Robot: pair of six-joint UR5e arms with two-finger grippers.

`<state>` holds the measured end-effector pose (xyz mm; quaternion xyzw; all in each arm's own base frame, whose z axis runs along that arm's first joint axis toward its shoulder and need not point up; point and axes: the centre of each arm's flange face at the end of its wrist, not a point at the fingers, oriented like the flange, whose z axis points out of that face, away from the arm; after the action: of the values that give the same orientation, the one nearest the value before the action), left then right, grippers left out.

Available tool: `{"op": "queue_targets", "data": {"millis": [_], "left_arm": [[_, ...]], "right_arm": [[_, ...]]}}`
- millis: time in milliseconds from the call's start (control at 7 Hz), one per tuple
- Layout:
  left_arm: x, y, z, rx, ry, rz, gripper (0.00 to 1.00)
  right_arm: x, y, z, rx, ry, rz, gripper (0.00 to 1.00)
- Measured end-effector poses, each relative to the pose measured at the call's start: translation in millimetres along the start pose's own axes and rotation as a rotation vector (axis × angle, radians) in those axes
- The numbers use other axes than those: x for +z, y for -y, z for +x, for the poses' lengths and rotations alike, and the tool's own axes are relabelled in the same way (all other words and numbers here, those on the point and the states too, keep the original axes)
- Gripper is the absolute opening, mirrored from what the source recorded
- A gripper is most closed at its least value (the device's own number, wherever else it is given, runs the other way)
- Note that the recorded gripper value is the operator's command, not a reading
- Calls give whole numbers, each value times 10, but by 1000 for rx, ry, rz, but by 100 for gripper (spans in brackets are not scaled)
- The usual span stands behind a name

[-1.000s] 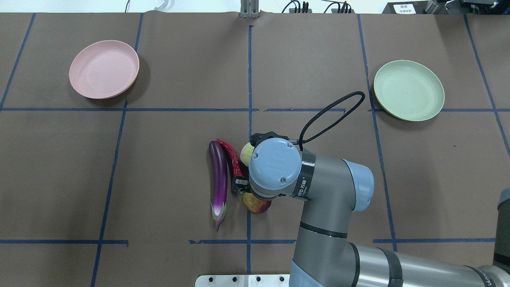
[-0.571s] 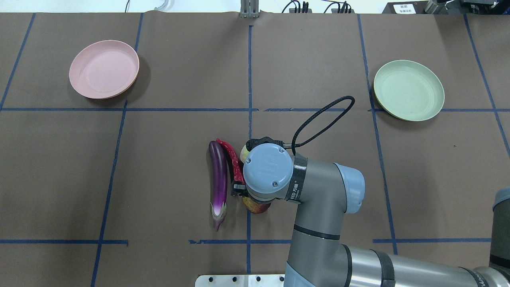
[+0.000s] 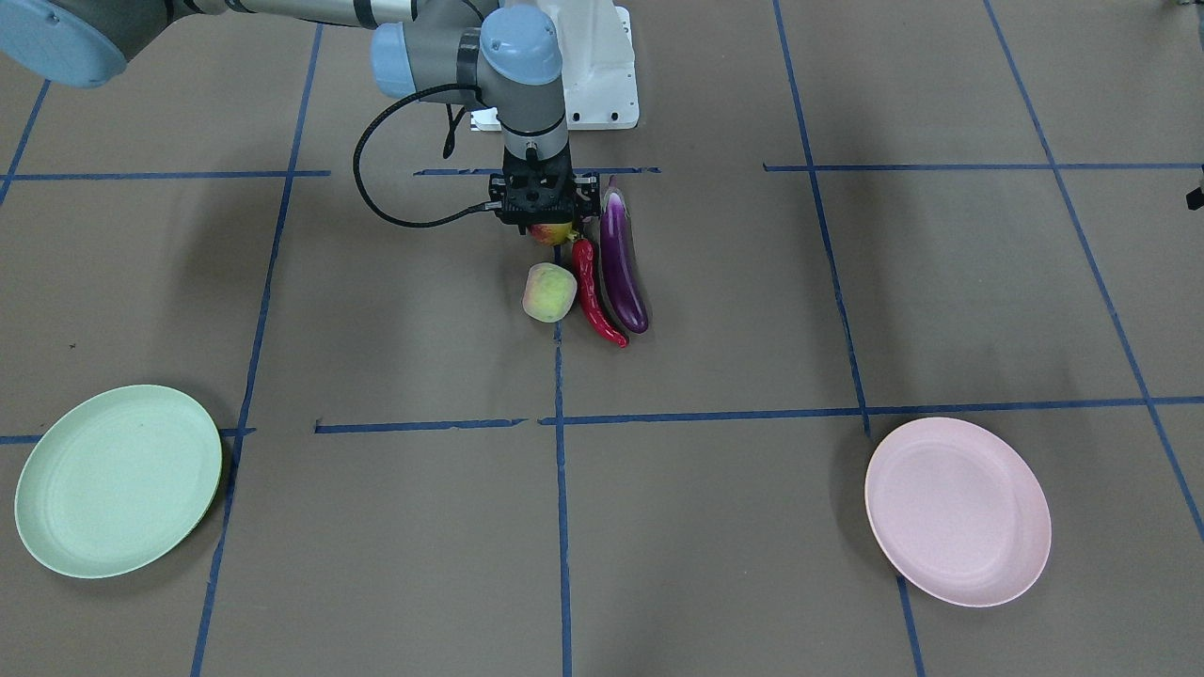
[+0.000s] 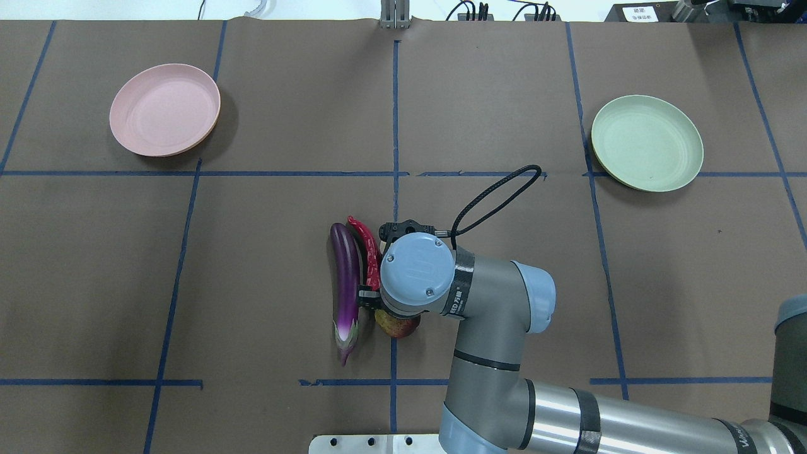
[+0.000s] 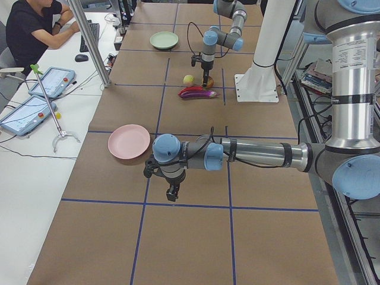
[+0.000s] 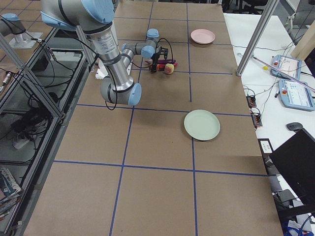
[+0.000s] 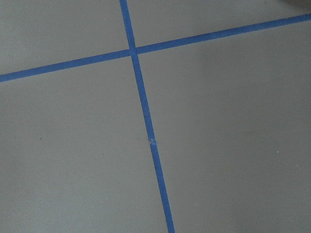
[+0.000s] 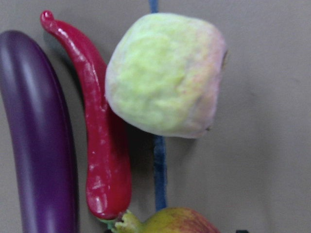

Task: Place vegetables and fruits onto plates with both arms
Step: 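Carry mango to green plate with right gripper while left gripper reaches eggplant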

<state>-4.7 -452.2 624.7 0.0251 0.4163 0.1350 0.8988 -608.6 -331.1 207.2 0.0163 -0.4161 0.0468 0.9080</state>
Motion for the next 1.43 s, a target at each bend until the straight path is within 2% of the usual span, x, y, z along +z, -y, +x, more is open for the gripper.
{"op": "queue_targets", "data": {"millis": [286,571,857,1000,1143,1286,1429], "left_arm": [[229,266,508,71,-48,1,100],[400,713,1370,60,-127,35,100],[696,1137,2792,1,-239,23,100],[840,1259,3583,-30,-284,6,100],[997,1300,4429,-67,-304,6,100],[1200,1201,5177,-100,-306,20,100],[1451,1006,5710,-118,-280,48,100]], "right_arm": [[-540,77,630,7,-30,18,0],[-743,380,1581,-52,-127,55,1],[-795,1102,2442,-127,-252,94,1],[-789,1524,2855,-150,-308,81,1],[-772,1981,3329,-176,-354,46,2],[-705,2383,3736,-200,-379,19,3],[-558,2732,4028,-215,-382,20,17]]}}
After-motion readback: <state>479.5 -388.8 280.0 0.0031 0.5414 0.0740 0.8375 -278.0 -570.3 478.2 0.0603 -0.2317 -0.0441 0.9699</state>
